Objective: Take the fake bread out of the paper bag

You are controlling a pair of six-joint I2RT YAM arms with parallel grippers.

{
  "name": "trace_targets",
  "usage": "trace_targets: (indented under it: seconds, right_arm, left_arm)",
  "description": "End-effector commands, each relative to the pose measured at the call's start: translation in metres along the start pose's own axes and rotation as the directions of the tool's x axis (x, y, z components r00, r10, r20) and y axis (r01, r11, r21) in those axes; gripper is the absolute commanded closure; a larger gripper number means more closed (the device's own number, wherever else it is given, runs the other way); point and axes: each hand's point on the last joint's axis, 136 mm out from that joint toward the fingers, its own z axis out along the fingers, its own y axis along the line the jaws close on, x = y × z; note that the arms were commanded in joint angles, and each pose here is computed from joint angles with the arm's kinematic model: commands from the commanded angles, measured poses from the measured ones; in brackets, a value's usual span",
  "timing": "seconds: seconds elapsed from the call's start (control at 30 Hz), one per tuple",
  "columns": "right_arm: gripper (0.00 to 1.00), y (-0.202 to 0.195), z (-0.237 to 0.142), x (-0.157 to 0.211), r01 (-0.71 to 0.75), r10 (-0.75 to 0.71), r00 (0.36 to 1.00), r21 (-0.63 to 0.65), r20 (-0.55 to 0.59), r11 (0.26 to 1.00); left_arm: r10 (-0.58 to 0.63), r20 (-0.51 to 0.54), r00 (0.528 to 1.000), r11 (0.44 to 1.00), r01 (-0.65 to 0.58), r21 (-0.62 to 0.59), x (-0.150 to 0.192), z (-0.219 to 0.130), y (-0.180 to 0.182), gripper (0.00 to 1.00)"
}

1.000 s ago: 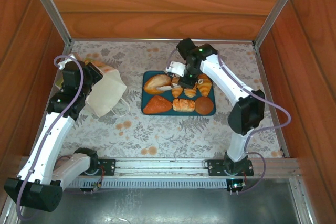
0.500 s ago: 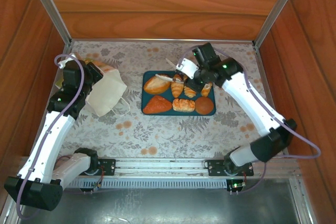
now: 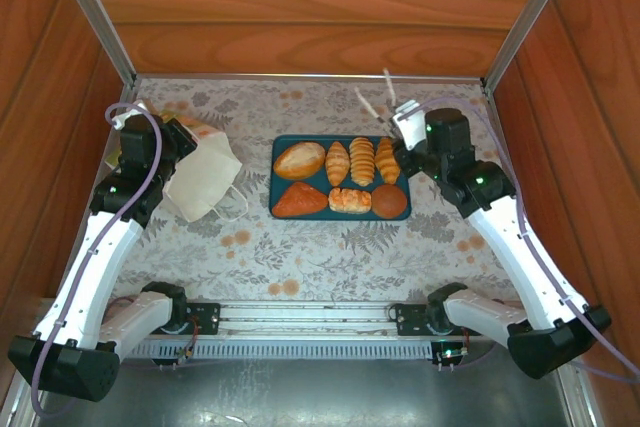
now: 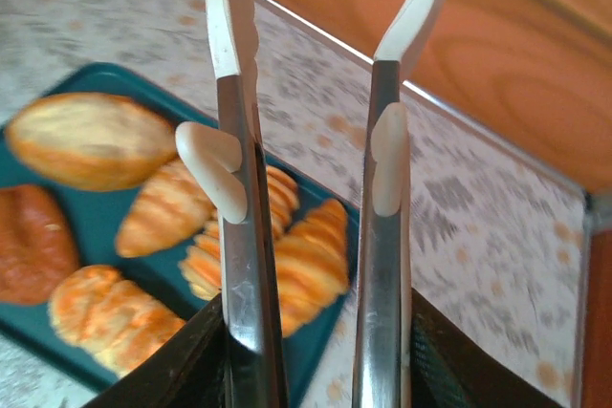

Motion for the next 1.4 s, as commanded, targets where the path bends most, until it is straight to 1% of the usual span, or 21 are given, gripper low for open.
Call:
trace_targets:
  seconds: [0.0,0.1,0.17,0.23,0.3,0.4,0.47,0.57,0.67,0.73,0.83,0.9,0.97,1.07,1.17,1.3,1.37]
  right_arm:
    - [0.57,-0.035,0.007,0.022,-0.218,0.223,0.974,0.101,-0.033,0.971]
    - [0.57,-0.051,0.016,0.055,-0.363,0.376,0.921,0.128,-0.100,0.923]
    - [0.57,-0.057,0.022,0.074,-0.459,0.475,0.869,0.130,-0.137,0.879]
    - [0.57,-0.065,0.028,0.095,-0.565,0.581,0.796,0.136,-0.173,0.814]
    - [0.57,-0.070,0.034,0.115,-0.641,0.657,0.725,0.147,-0.207,0.754]
    - [0.57,-0.073,0.045,0.143,-0.705,0.720,0.639,0.167,-0.271,0.689]
    - [0.57,-0.073,0.051,0.160,-0.708,0.729,0.609,0.202,-0.312,0.677]
    - [0.57,-0.073,0.062,0.182,-0.685,0.720,0.586,0.248,-0.372,0.685]
    - [0.56,-0.072,0.071,0.193,-0.666,0.702,0.578,0.257,-0.416,0.701]
    - [0.56,-0.069,0.079,0.198,-0.654,0.678,0.579,0.240,-0.453,0.718]
    - [0.55,-0.072,0.088,0.200,-0.653,0.672,0.564,0.240,-0.479,0.718]
    - [0.55,-0.072,0.096,0.192,-0.668,0.667,0.560,0.208,-0.492,0.714]
    - [0.56,-0.078,0.106,0.190,-0.667,0.666,0.559,0.209,-0.493,0.715]
    - [0.55,-0.086,0.116,0.200,-0.628,0.640,0.546,0.241,-0.540,0.740]
    - [0.55,-0.084,0.127,0.208,-0.614,0.603,0.533,0.220,-0.594,0.758]
    - [0.52,-0.080,0.136,0.210,-0.613,0.577,0.552,0.177,-0.602,0.770]
    - [0.51,-0.077,0.138,0.214,-0.610,0.568,0.551,0.169,-0.611,0.774]
  left_arm:
    - [0.007,0.021,1.000,1.000,-0.008,0.030,-0.011,-0.007,-0.009,1.00]
    - [0.007,0.023,1.000,0.999,-0.008,0.031,-0.012,-0.008,-0.009,1.00]
    - [0.006,0.022,1.000,0.999,-0.007,0.032,-0.011,-0.008,-0.009,1.00]
    - [0.006,0.025,1.000,0.999,-0.007,0.035,-0.012,-0.010,-0.010,1.00]
    - [0.004,0.025,1.000,0.999,-0.005,0.050,-0.014,-0.012,-0.013,1.00]
    - [-0.013,0.039,0.999,0.997,0.010,0.080,-0.021,-0.019,-0.020,1.00]
    - [-0.011,0.044,0.999,0.995,0.006,0.097,-0.024,-0.023,-0.025,1.00]
    - [-0.002,0.050,0.999,0.993,-0.004,0.121,-0.029,-0.028,-0.031,1.00]
    - [0.007,0.051,0.999,0.992,-0.013,0.122,-0.029,-0.028,-0.032,1.00]
    - [0.005,0.046,0.999,0.992,-0.011,0.124,-0.028,-0.027,-0.033,1.00]
    - [0.003,0.041,0.999,0.992,-0.008,0.125,-0.028,-0.026,-0.033,1.00]
    - [-0.004,0.038,0.999,0.992,-0.001,0.124,-0.027,-0.024,-0.034,1.00]
    - [-0.006,0.034,0.999,0.992,0.001,0.129,-0.028,-0.024,-0.035,1.00]
    - [-0.002,0.043,0.999,0.991,-0.004,0.132,-0.030,-0.027,-0.036,1.00]
    - [-0.006,0.066,0.998,0.992,-0.002,0.123,-0.033,-0.031,-0.032,1.00]
    - [-0.013,0.082,0.997,0.993,0.004,0.117,-0.036,-0.034,-0.031,1.00]
    - [-0.016,0.092,0.996,0.994,0.006,0.112,-0.038,-0.034,-0.030,1.00]
